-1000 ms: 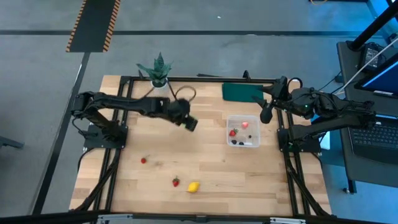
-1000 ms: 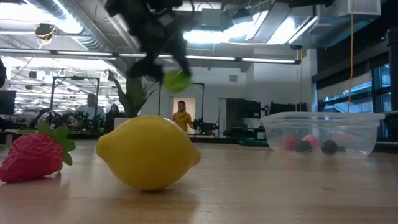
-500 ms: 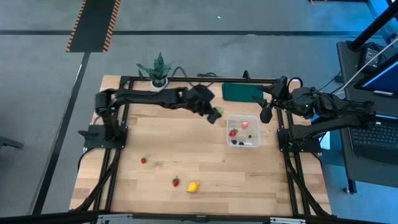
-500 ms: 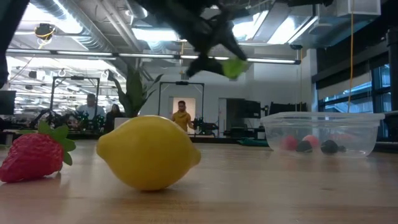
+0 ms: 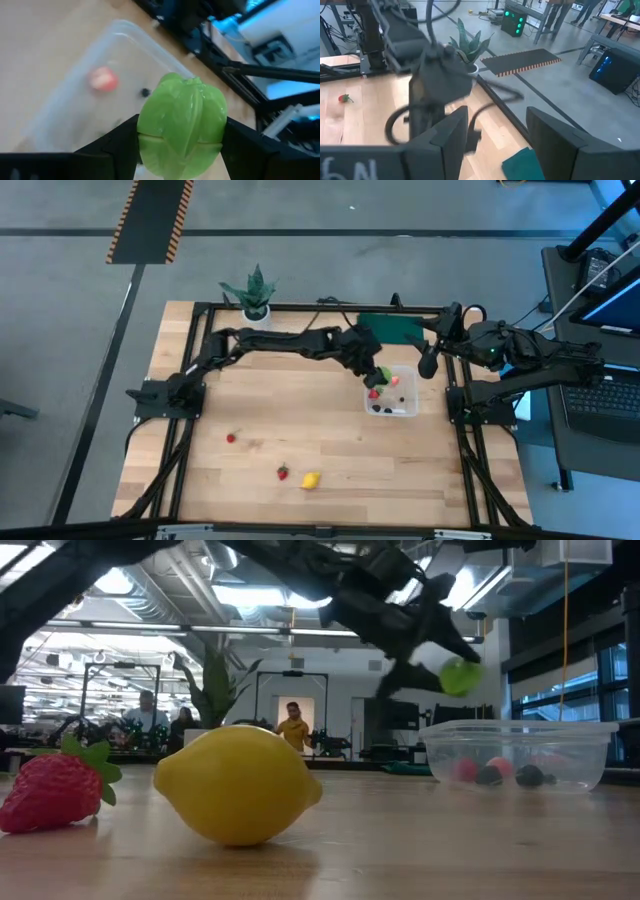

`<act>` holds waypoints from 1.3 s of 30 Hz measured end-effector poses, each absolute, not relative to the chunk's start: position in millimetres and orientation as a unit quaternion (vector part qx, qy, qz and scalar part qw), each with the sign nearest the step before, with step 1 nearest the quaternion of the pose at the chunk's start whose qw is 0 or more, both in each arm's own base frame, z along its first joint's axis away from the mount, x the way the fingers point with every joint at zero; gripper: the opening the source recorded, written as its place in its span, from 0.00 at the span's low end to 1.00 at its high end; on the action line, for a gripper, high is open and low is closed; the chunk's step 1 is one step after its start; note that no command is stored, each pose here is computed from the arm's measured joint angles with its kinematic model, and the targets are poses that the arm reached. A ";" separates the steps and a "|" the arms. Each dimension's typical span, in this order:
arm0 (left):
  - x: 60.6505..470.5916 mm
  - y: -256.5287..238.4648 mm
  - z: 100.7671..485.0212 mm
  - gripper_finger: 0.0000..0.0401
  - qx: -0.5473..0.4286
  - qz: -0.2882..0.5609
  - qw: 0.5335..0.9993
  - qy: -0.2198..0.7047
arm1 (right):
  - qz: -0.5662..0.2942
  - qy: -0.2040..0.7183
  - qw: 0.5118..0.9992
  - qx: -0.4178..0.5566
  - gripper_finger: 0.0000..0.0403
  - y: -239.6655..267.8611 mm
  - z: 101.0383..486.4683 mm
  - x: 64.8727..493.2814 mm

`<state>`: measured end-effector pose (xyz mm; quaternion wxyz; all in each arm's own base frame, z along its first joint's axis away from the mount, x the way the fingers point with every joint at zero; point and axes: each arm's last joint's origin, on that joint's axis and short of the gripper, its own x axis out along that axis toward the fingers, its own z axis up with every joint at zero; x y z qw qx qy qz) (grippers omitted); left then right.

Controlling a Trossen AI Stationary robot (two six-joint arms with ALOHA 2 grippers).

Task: Pick and placing Produce into tupperware
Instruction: Put the green starfruit into the transparent container

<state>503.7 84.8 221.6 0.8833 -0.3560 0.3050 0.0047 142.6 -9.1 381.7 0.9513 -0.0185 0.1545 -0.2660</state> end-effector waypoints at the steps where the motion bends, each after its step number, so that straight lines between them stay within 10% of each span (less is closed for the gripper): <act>1: 508.0 82.0 218.7 0.56 -0.357 -0.006 0.883 0.305 | -0.266 0.156 0.951 -0.019 0.51 -9.1 381.4 142.5; 39: 522.5 65.0 202.6 0.71 -0.307 -0.016 0.901 0.305 | -0.255 0.154 0.955 -0.002 0.51 -8.4 381.0 142.8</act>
